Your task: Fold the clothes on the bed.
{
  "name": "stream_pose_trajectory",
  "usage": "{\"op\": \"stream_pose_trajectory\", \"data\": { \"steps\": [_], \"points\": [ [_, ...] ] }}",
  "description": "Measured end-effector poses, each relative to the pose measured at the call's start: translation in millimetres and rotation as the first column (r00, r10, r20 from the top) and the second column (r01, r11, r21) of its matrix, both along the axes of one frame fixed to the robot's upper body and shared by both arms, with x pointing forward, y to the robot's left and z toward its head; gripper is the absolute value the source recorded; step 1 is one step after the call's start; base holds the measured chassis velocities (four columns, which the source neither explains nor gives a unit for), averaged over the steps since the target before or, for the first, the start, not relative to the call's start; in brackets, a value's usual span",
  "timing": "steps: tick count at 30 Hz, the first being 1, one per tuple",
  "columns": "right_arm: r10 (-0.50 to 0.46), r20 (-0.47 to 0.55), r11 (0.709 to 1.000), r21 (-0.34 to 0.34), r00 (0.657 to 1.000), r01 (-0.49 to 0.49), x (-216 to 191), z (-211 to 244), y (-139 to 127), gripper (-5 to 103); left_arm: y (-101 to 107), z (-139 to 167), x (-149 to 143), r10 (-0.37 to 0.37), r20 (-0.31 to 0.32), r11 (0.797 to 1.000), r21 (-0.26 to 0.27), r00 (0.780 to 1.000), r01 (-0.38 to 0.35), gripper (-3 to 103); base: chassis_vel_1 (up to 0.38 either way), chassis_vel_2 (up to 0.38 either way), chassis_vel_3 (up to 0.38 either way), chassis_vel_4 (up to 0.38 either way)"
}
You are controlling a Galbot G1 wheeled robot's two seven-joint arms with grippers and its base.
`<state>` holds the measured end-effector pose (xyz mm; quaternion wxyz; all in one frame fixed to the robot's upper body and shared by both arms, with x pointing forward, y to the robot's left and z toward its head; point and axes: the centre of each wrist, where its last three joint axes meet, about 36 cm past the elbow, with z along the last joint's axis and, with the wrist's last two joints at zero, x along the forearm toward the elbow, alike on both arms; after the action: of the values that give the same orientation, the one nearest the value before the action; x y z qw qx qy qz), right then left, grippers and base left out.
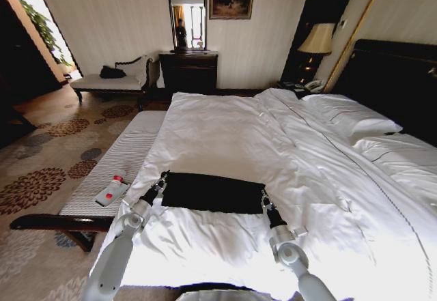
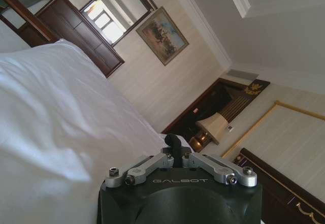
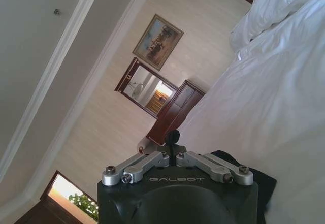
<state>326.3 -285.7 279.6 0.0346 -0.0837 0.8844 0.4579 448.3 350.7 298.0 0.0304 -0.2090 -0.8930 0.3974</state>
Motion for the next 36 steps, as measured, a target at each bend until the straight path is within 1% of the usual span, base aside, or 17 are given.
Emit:
{"op": "stream_pose_trajectory", "data": {
  "steps": [6, 11, 17, 18, 19, 20, 22, 25, 26, 29, 30, 31, 32, 33, 34, 35, 36],
  "points": [
    [0.001, 0.014, 1.000, -0.012, 1.000, -0.001, -13, -7, 7, 1, 0, -5, -10, -0.025, 0.007, 0.999, 0.028, 1.000, 0.025, 2, 0.000, 0.000, 0.000, 0.000],
    [-0.002, 0.014, 1.000, -0.013, 1.000, 0.002, -19, -12, 14, 1, -2, -8, -14, -0.020, 0.017, 0.999, 0.025, 1.000, 0.019, 2, 0.000, 0.000, 0.000, 0.000],
    [-0.015, 0.002, 1.000, -0.027, 1.000, 0.015, -27, -19, 16, 1, 0, -19, -23, -0.006, 0.006, 0.998, 0.055, 1.000, 0.006, 2, 0.000, 0.000, 0.000, 0.000],
    [-0.017, 0.001, 0.999, -0.031, 1.000, 0.017, -28, -20, 15, -2, 1, -20, -25, 0.001, 0.000, 0.998, 0.059, 1.000, -0.001, 2, 0.000, 0.000, 0.000, 0.000],
    [-0.018, 0.000, 0.999, -0.034, 1.000, 0.018, -29, -20, 15, 2, 1, -20, -27, 0.006, -0.004, 0.998, 0.062, 1.000, -0.005, -1, 0.000, 0.000, 0.000, 0.000],
    [-0.021, 0.000, 0.999, -0.040, 1.000, 0.020, -31, -20, 14, 7, 1, -19, -29, 0.010, -0.006, 0.998, 0.068, 1.000, -0.010, 2, 0.000, 0.000, 0.000, 0.000],
    [-0.022, 0.000, 0.999, -0.044, 1.000, 0.022, -32, -20, 13, 7, 1, -18, -30, 0.013, -0.006, 0.997, 0.072, 1.000, -0.012, 2, 0.000, 0.000, 0.000, 0.000],
    [-0.026, 0.016, 0.997, -0.066, 1.000, 0.027, -39, -15, 10, 23, 4, -6, -40, 0.027, 0.025, 0.995, 0.096, 0.999, -0.029, 18, 0.000, 0.000, 0.000, 0.000],
    [-0.026, 0.016, 0.997, -0.066, 1.000, 0.027, -39, -15, 10, 23, 4, -6, -40, 0.027, 0.025, 0.995, 0.096, 0.999, -0.029, 18, 0.000, 0.000, 0.000, 0.000],
    [-0.023, 0.059, 0.996, -0.085, 0.998, 0.028, -45, 1, 9, 39, 12, 12, -58, 0.054, 0.075, 0.992, 0.112, 0.996, -0.062, 34, 0.000, 0.000, 0.000, 0.000],
    [-0.026, 0.075, 0.996, -0.084, 0.997, 0.032, -46, 9, 9, 44, 15, 20, -66, 0.063, 0.092, 0.990, 0.116, 0.994, -0.074, 34, 0.000, 0.000, 0.000, 0.000],
    [-0.026, 0.075, 0.996, -0.084, 0.997, 0.032, -46, 9, 9, 44, 15, 20, -66, 0.063, 0.092, 0.990, 0.116, 0.994, -0.074, 34, 0.000, 0.000, 0.000, 0.000],
    [-0.030, 0.086, 0.996, -0.082, 0.996, 0.037, -47, 15, 8, 44, 17, 25, -70, 0.066, 0.106, 0.990, 0.118, 0.992, -0.079, 39, 0.000, 0.000, 0.000, 0.000],
    [-0.035, 0.098, 0.996, -0.080, 0.995, 0.043, -47, 22, 6, 50, 20, 34, -75, 0.072, 0.127, 0.989, 0.119, 0.989, -0.087, 44, 0.000, 0.000, 0.000, 0.000],
    [-0.048, 0.118, 0.995, -0.080, 0.992, 0.058, -46, 35, 2, 56, 24, 52, -81, 0.078, 0.170, 0.989, 0.114, 0.982, -0.098, 50, 0.000, 0.000, 0.000, 0.000],
    [-0.056, 0.127, 0.994, -0.087, 0.990, 0.068, -43, 44, -1, 61, 25, 65, -81, 0.082, 0.199, 0.989, 0.108, 0.977, -0.105, 50, 0.000, 0.000, 0.000, 0.000],
    [-0.056, 0.127, 0.994, -0.087, 0.990, 0.068, -43, 44, -1, 61, 25, 65, -81, 0.082, 0.199, 0.989, 0.108, 0.977, -0.105, 50, 0.000, 0.000, 0.000, 0.000]
  ]
}}
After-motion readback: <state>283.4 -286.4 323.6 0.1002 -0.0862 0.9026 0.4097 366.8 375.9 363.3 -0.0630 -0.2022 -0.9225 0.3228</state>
